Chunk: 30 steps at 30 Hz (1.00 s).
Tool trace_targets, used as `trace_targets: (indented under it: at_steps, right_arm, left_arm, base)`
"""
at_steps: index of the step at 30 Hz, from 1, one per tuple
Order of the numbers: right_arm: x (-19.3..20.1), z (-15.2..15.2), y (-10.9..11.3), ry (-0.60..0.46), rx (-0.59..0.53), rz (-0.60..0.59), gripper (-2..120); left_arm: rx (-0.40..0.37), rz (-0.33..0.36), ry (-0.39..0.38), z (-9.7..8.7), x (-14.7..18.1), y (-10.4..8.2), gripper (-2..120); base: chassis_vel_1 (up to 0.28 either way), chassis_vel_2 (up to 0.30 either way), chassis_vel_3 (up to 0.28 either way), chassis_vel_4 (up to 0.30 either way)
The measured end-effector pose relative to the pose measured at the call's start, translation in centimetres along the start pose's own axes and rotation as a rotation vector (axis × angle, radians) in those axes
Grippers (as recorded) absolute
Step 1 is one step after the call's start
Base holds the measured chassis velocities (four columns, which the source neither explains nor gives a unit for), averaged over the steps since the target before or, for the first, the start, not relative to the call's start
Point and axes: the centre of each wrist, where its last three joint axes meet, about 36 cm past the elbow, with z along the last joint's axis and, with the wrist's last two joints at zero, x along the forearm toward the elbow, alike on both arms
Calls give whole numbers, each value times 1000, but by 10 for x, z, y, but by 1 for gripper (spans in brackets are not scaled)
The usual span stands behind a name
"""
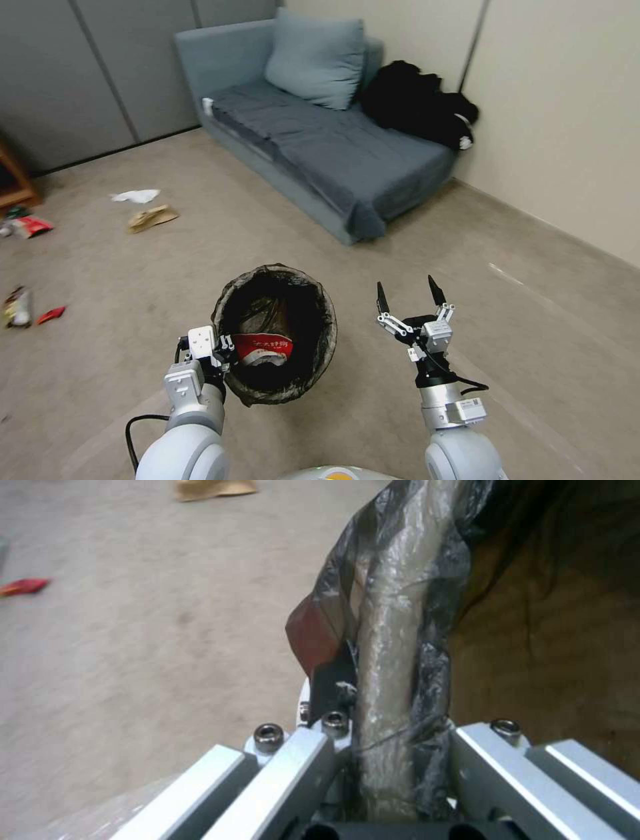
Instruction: Pick up the trash bin, then pick up the garbage from the floor and place it into the trash bin.
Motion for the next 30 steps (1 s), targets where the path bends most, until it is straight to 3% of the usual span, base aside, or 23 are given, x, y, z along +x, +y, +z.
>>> trace_targets:
  at_steps: [30]
  right_arm:
    - [3,2,3,3,-3,-22,100]
  left_arm:
    - [8,2,-14,0,-1,-1,1]
  base:
    - [110,113,106,109]
